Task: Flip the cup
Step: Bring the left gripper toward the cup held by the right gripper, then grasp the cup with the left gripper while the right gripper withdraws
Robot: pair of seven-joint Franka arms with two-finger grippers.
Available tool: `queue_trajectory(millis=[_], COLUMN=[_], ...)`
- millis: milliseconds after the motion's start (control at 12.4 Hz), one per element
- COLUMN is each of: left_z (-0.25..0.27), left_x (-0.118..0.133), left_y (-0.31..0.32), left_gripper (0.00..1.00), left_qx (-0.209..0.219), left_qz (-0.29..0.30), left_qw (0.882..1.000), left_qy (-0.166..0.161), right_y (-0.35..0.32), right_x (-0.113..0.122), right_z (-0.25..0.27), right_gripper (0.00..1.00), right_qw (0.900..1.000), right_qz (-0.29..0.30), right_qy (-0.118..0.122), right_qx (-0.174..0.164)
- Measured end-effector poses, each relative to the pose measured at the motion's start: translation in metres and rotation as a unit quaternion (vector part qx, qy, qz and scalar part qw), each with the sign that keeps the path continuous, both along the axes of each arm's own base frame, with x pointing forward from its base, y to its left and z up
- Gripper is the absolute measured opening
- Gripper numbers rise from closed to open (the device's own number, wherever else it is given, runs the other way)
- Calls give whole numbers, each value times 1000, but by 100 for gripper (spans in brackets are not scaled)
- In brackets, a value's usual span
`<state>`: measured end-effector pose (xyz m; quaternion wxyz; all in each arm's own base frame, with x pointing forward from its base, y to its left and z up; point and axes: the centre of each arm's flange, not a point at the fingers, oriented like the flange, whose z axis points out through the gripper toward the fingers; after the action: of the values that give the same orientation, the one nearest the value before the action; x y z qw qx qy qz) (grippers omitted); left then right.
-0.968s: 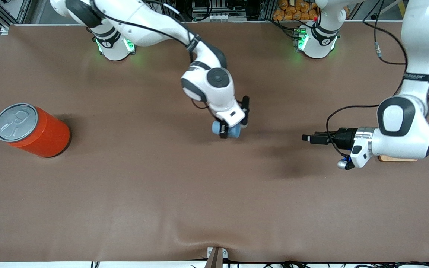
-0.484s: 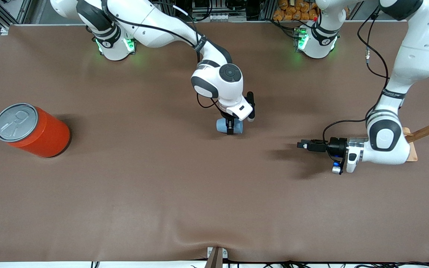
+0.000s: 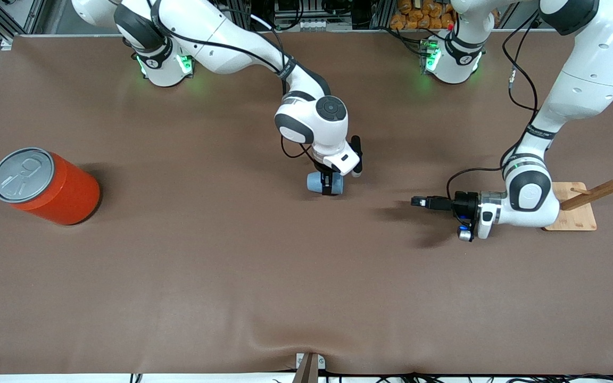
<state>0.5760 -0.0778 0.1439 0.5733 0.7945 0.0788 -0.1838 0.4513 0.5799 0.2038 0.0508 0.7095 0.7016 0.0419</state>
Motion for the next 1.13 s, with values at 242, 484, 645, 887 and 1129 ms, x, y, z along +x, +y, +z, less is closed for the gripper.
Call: queue_trajectory(millis=[242, 484, 645, 887, 1129], left_z=[-4, -1, 1, 1, 0], left_x=[-7, -8, -7, -9, -10], left_y=[-5, -16, -20, -26, -40], left_gripper=[87, 70, 68, 65, 64], left_qx=[-14, -18, -18, -18, -23], left_qz=[-20, -32, -35, -40, -31], left_qw=[999, 998, 997, 997, 998], left_qy=[-45, -58, -60, -60, -55], right_y=[2, 6, 11, -9, -64], right_x=[7, 13, 9, 20, 55], right_z=[7, 34, 72, 146, 214], right_gripper=[100, 100, 100, 100, 100], right_qw=[1000, 1000, 999, 997, 994], right_qz=[-6, -17, -23, -45, -91], right_qy=[-6, 1, 23, 47, 50], right_qx=[3, -16, -28, -33, -35])
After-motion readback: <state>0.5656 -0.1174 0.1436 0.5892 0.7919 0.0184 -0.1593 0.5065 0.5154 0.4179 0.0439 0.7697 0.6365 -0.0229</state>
